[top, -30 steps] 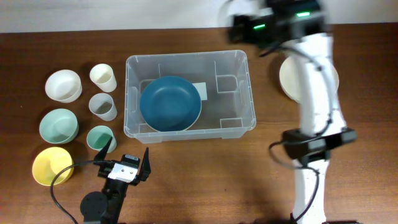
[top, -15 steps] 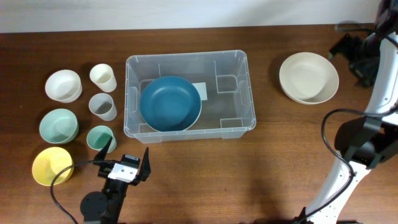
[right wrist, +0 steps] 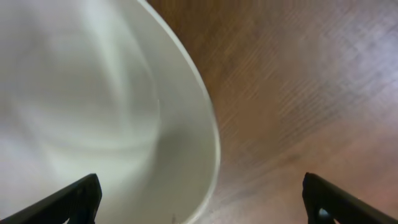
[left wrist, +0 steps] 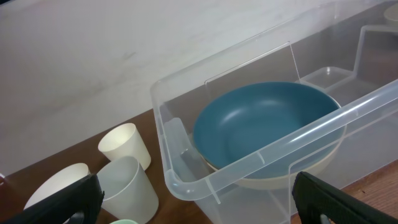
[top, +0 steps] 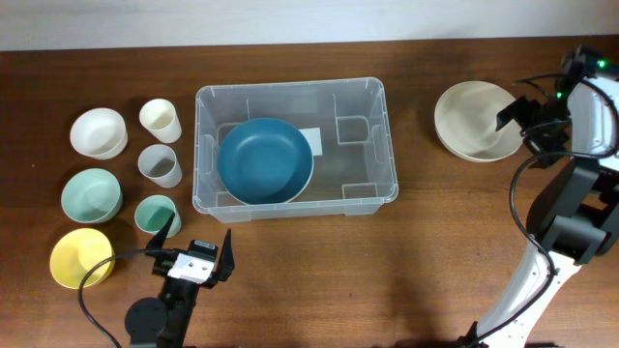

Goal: Pack container
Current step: 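Move the right gripper to the rim of the remaining cream bowl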

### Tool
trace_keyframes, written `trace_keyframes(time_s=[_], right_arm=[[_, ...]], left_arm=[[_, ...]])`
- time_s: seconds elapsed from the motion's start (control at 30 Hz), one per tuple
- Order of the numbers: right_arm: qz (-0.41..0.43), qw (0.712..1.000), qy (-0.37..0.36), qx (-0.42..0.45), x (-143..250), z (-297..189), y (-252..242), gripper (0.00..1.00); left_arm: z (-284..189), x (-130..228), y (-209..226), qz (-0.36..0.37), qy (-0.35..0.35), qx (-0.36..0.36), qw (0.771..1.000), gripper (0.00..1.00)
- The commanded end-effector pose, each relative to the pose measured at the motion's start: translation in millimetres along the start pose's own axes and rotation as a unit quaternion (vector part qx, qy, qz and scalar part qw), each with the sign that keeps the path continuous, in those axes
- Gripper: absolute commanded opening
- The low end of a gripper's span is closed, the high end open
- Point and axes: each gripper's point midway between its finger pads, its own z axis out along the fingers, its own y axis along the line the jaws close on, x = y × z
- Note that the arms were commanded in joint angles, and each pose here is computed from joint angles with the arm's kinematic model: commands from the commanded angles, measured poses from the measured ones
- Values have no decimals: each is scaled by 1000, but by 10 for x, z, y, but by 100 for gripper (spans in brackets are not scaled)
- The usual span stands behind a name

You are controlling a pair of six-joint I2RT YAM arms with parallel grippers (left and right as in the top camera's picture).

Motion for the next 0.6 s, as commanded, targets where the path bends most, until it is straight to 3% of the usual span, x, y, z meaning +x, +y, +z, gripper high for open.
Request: trace_keyframes(time_s=[0.0,0.57], right_arm=[[-5,1000,-5,-2,11,91,35,99],[-32,998,-36,-42,-16,443,309,100]], left_arm=[[0,11,-2,4,0,0,1000,99],[0,11,-2,4,0,0,1000,99]])
